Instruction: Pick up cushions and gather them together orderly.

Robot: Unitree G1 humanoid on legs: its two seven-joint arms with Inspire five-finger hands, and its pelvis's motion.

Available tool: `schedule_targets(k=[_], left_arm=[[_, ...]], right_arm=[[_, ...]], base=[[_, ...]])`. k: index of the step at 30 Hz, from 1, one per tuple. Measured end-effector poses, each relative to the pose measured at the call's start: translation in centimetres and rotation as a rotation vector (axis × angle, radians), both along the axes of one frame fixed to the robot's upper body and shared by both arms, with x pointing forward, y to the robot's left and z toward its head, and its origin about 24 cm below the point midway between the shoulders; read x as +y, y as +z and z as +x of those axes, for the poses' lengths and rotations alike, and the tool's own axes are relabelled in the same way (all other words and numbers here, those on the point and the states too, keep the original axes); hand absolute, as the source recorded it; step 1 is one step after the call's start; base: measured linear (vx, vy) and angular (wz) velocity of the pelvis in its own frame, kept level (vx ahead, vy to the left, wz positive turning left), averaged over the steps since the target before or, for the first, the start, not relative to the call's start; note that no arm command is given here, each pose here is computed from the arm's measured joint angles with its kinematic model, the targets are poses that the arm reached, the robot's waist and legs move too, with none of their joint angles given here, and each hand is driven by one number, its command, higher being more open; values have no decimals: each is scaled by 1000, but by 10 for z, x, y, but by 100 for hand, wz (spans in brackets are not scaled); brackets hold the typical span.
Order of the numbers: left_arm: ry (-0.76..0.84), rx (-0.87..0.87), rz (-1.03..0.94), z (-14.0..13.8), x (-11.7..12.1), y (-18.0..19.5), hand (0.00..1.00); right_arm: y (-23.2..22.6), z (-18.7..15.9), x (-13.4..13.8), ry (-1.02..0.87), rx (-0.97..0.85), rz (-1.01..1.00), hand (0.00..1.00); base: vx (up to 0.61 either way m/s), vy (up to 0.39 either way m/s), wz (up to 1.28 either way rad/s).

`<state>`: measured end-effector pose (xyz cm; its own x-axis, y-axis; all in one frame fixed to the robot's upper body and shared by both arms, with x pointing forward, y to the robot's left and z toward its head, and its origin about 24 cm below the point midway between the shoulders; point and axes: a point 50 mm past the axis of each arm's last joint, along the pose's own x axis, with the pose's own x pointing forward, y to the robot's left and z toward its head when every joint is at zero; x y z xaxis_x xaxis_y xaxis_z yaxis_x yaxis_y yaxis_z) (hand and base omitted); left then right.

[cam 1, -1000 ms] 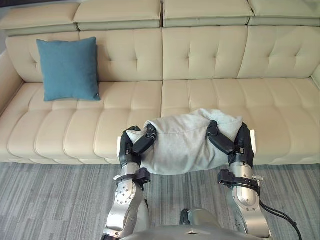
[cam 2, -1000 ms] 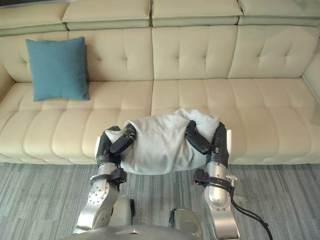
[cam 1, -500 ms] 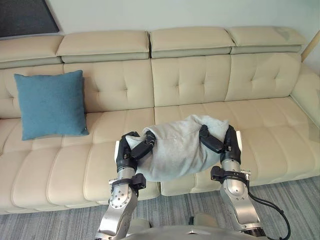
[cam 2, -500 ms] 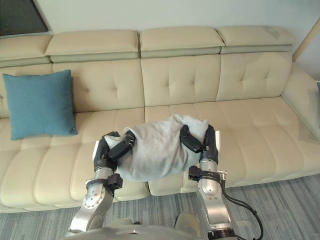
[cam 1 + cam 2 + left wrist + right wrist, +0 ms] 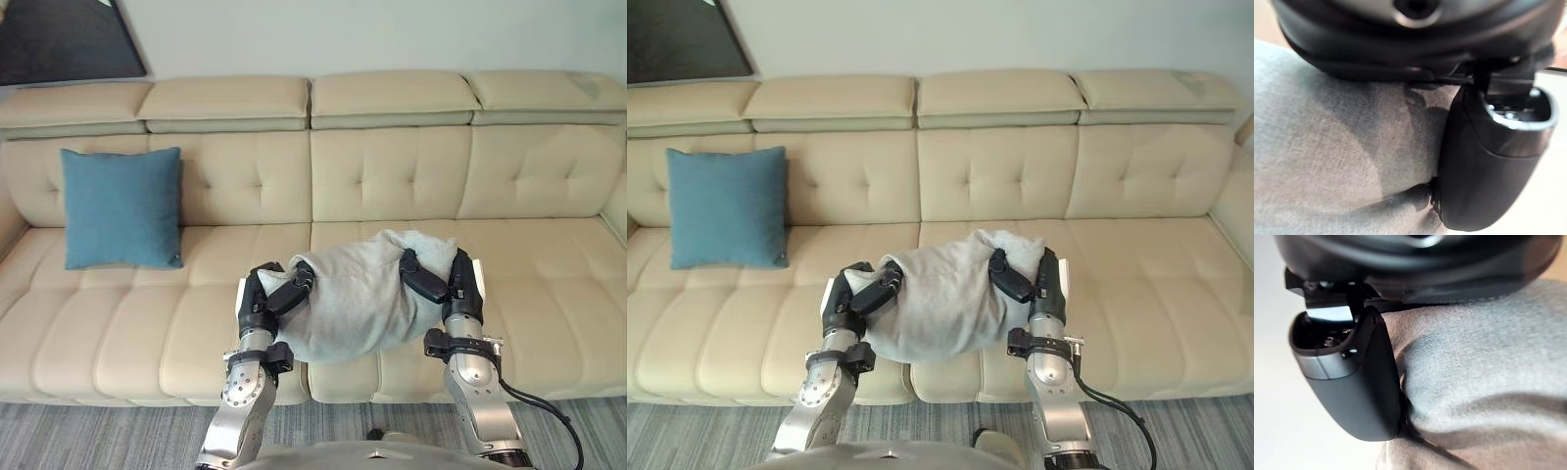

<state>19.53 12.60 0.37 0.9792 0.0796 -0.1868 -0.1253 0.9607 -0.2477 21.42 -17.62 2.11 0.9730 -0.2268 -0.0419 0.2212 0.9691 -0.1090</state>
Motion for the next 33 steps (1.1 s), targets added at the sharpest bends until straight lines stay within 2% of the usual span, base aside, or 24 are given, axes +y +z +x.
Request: schedule_targets(k=[6, 14, 17, 22, 23, 28, 33], left_arm=[[-3, -64, 62, 19, 2, 12, 0], [46, -212, 182, 71, 1, 48, 0], [86, -284, 233, 98, 2, 71, 0], [146, -396, 283, 124, 4, 108, 0], [191, -445, 300, 133, 10, 126, 0], [264, -485, 348, 154, 24, 152, 0], [295, -557, 346, 170, 24, 186, 0]], right_arm=[[1, 3, 1, 0, -8, 6, 0], [31, 50, 10, -9, -136, -10, 0], [55, 77, 17, -26, -219, -25, 0], [89, 105, 27, -43, -319, -24, 0], [104, 115, 35, -38, -362, -23, 0], [126, 129, 49, -43, -409, -2, 0], [152, 137, 55, -90, -484, 21, 0]], base=[[-61, 17, 23], [-43, 6, 11], [-56, -14, 14], [-99, -36, 2], [-136, -60, -14], [-68, -45, -18], [-21, -22, -17]])
